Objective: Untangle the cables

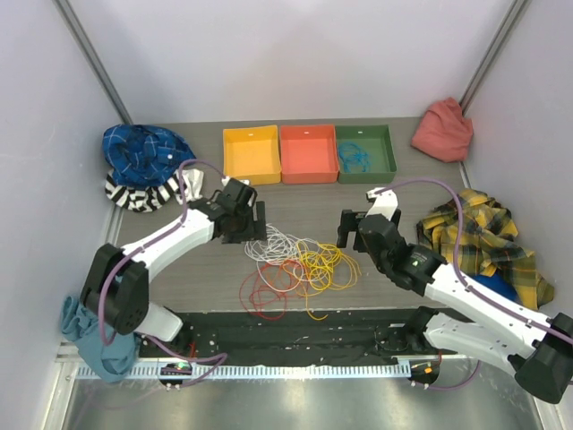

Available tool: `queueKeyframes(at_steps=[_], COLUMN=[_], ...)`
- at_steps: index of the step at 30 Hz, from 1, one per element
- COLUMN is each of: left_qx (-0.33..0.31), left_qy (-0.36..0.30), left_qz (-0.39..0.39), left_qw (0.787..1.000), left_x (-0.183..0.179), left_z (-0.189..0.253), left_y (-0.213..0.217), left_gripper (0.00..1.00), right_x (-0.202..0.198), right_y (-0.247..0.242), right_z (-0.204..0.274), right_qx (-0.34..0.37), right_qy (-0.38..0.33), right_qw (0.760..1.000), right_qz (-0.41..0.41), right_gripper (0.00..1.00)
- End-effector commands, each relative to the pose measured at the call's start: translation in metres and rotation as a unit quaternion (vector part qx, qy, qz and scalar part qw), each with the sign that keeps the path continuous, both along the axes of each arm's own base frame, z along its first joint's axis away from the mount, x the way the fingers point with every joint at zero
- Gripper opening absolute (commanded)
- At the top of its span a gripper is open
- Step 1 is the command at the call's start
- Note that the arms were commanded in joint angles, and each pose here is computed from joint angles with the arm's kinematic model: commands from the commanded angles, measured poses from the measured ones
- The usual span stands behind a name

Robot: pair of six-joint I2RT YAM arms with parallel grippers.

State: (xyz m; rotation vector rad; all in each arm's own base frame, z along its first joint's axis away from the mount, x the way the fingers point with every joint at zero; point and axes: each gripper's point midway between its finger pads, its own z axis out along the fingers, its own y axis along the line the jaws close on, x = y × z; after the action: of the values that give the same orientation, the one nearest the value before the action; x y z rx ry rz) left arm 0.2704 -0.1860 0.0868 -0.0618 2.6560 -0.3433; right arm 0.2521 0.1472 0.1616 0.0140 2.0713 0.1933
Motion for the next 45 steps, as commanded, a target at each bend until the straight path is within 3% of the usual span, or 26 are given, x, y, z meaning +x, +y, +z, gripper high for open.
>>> queueKeyframes(at_steps=[1, 7, 10, 11, 13, 15, 16, 17, 20, 25, 28, 31, 32, 33, 34, 38, 45], left_qx=[-0.018, -0.015, -0.005, -0.003, -0.001, 0.001, -0.001, -0.003, -0.004, 0.011, 0.016, 0.027, 0.028, 0.03, 0.032, 0.035, -0.027], left_qy=[-0.014, -0.005, 0.005, 0.008, 0.013, 0.015, 0.013, 0.012, 0.009, 0.031, 0.038, 0.044, 0.042, 0.04, 0.037, -0.024, -0.204], left_qz=[-0.02, -0.026, -0.031, -0.032, -0.032, -0.031, -0.031, -0.03, -0.03, -0.025, -0.024, -0.022, -0.02, -0.018, -0.015, -0.005, 0.019], left_qw=[1.0, 1.0, 1.0, 0.999, 0.999, 0.999, 0.999, 0.999, 1.0, 0.999, 0.999, 0.998, 0.999, 0.999, 0.999, 0.999, 0.978], left_x=[0.017, 0.021, 0.02, 0.018, 0.016, 0.014, 0.014, 0.013, 0.015, 0.017, 0.018, 0.018, 0.019, 0.019, 0.019, 0.031, 0.043], left_z=[0.003, -0.011, -0.016, -0.018, -0.022, -0.021, -0.02, -0.018, -0.016, -0.033, -0.04, -0.047, -0.046, -0.045, -0.042, 0.009, 0.182], left_y=[-0.022, -0.028, -0.026, -0.025, -0.024, -0.023, -0.023, -0.023, -0.023, -0.024, -0.024, -0.022, -0.021, -0.02, -0.018, -0.01, 0.003], left_gripper=[0.77, 0.68, 0.52, 0.42, 0.38, 0.42, 0.46, 0.59, 0.69, 0.66, 0.53, 0.34, 0.13, 0.03, 0.0, 0.0, 0.0], right_x=[0.003, 0.002, 0.002, 0.002, 0.002, 0.002, 0.002, 0.002, 0.002, 0.002, 0.002, 0.002, 0.001, 0.001, 0.001, -0.002, -0.004], right_y=[0.002, 0.003, 0.002, 0.002, 0.001, 0.001, 0.001, 0.001, 0.003, 0.004, 0.004, 0.004, 0.004, 0.004, 0.004, 0.003, 0.005], right_z=[0.014, 0.013, 0.011, 0.011, 0.011, 0.011, 0.011, 0.01, 0.01, 0.01, 0.012, 0.013, 0.013, 0.013, 0.012, 0.013, 0.016], right_qx=[0.028, 0.028, 0.027, 0.028, 0.028, 0.028, 0.028, 0.027, 0.028, 0.031, 0.033, 0.032, 0.033, 0.035, 0.035, 0.039, 0.052], right_qy=[-0.025, -0.023, -0.023, -0.023, -0.023, -0.023, -0.023, -0.022, -0.02, -0.019, -0.021, -0.021, -0.021, -0.021, -0.02, -0.021, -0.021], right_qw=[0.999, 0.999, 0.999, 0.999, 0.999, 0.999, 0.999, 0.999, 0.999, 0.999, 0.999, 0.999, 0.999, 0.999, 0.999, 0.999, 0.998], right_qz=[-0.005, -0.003, -0.005, -0.005, -0.006, -0.006, -0.006, -0.005, -0.004, -0.003, -0.001, 0.0, 0.0, 0.0, 0.001, 0.001, 0.006], right_gripper=[1.0, 1.0, 1.0, 1.0, 1.0, 1.0, 1.0, 1.0, 1.0, 1.0, 1.0, 1.0, 1.0, 1.0, 1.0, 1.0, 1.0])
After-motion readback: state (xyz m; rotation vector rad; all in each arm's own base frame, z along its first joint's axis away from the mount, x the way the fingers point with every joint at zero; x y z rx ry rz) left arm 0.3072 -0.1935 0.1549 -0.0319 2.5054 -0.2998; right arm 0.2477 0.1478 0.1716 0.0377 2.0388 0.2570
